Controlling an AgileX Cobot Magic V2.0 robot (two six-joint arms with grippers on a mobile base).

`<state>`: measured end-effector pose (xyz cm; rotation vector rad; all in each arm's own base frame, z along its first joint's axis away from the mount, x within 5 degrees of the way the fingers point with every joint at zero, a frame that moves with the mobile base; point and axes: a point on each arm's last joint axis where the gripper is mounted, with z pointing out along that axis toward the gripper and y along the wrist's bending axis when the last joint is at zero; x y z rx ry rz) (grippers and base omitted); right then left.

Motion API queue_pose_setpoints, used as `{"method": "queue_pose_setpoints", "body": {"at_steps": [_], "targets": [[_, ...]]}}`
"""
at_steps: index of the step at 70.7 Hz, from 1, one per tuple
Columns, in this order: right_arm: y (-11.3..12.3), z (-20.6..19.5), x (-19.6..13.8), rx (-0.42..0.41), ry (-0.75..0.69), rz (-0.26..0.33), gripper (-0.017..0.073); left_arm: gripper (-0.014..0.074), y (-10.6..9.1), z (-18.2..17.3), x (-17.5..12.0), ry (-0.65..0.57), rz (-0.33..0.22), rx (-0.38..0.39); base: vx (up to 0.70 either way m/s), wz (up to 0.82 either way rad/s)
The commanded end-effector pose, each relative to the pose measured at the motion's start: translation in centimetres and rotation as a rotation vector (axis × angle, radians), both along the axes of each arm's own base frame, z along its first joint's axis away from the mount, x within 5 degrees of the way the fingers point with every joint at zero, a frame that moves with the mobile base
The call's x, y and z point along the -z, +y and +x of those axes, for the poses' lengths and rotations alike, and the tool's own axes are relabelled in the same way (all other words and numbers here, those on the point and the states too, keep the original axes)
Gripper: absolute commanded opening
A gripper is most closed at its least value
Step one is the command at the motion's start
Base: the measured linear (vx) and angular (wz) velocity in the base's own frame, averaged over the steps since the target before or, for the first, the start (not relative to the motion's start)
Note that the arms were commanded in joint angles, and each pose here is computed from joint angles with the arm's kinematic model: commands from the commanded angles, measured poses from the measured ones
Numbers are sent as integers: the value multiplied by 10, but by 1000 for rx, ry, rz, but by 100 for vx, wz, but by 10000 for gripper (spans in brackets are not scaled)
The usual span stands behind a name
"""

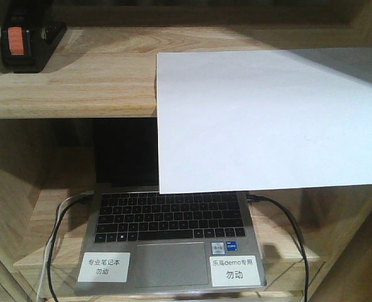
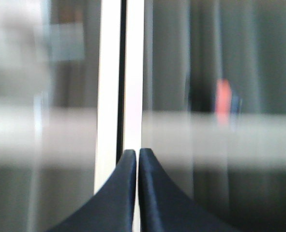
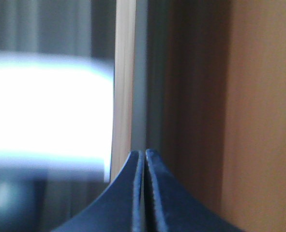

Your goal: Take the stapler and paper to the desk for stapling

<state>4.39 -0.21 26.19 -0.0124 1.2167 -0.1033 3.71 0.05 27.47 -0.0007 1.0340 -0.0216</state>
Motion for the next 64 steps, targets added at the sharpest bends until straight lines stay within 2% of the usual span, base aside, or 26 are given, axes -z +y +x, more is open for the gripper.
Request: {"method": "queue_pose_setpoints", "body": {"at_steps": [1,9,21,30,40,52,64], "targets": [[1,-18,-43,8,-174,-24,-4,-7,1,-21,-47,-127,-15,5,0,0],[1,-28,-82,4,-197,-11,-4,-7,0,-31,-85,-76,-5,13,0,0],[1,-30,-134,5,-146,-8,-4,-7,-1,-33,-138,30,9,22,0,0],[1,-19,-164,3,-46,2,-3,-6,-2,-18,-160,177,38,20,0,0],[0,3,-177,-9,94,27,13,15,-4,1,-168,293,37,32,0,0],[1,25,-169,-37,247,75,115,149,-4,9,-164,351,41,34,0,0],[1,35,-164,-52,309,99,369,434,-4,10,-159,402,43,37,0,0]]}}
